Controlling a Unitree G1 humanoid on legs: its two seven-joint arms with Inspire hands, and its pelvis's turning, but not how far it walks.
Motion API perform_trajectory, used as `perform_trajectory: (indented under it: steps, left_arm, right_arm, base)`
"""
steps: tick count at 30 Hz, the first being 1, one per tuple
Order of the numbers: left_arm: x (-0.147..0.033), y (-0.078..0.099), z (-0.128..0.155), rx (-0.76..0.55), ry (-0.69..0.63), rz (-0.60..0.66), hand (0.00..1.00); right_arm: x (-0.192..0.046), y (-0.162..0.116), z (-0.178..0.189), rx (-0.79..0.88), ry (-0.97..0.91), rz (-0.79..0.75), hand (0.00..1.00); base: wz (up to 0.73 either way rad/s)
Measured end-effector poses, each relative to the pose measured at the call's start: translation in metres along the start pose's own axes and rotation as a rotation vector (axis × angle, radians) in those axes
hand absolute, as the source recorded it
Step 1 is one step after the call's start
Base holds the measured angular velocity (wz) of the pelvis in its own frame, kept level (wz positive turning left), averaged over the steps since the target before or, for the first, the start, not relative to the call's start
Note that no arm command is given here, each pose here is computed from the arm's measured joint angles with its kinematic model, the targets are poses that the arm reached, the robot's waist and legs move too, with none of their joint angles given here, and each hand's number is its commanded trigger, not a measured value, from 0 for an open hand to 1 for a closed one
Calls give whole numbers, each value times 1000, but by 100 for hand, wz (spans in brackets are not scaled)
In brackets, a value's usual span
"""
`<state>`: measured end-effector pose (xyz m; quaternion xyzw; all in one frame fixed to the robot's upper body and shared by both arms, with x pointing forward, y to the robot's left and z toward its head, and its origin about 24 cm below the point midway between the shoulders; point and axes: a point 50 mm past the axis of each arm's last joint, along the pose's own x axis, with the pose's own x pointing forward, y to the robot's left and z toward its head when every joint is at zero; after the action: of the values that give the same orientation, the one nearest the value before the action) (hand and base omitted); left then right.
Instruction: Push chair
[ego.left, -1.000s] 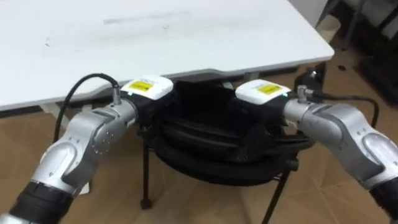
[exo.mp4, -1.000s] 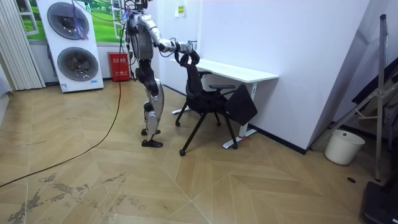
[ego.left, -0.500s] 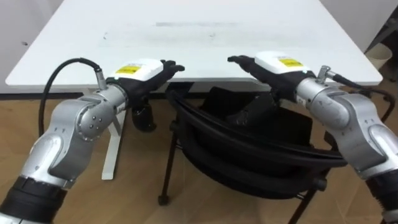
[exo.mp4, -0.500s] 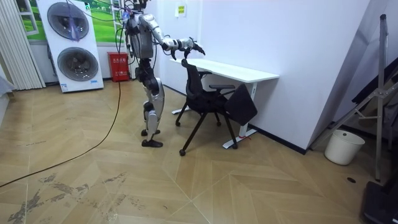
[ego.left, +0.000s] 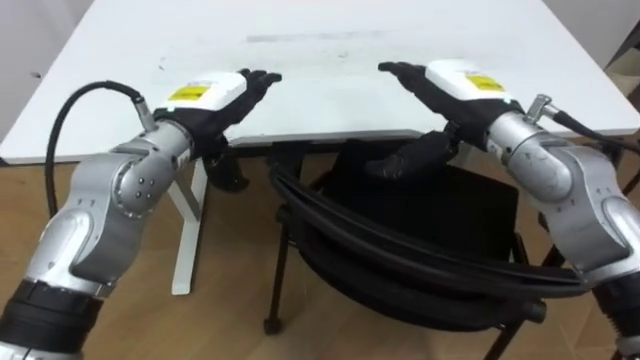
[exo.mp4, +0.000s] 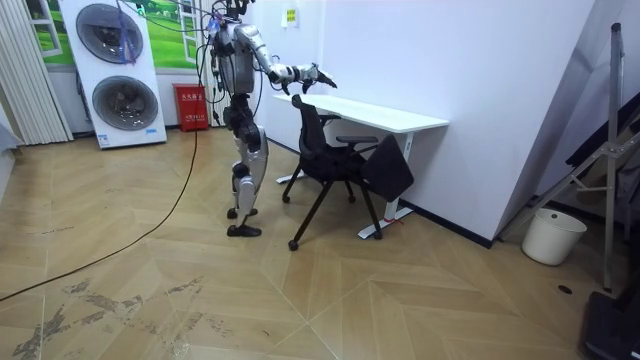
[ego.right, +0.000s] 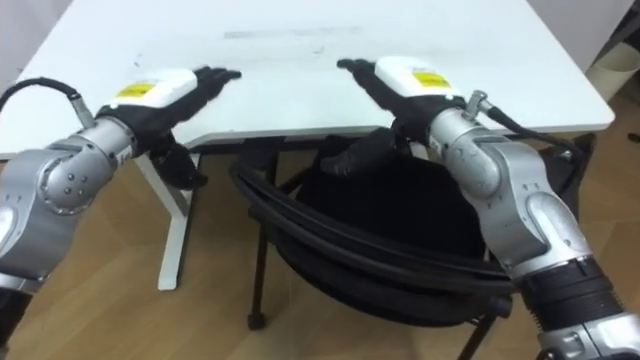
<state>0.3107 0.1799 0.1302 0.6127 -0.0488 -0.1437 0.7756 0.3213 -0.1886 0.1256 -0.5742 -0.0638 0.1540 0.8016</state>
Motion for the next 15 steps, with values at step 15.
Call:
perform_trajectory:
  steps: [15]
  left_arm:
    - [-102,90,-83,116,335,870,0]
  right_arm:
    - [-119,-109,-58,72,111,-909,0]
  base:
    - [-17]
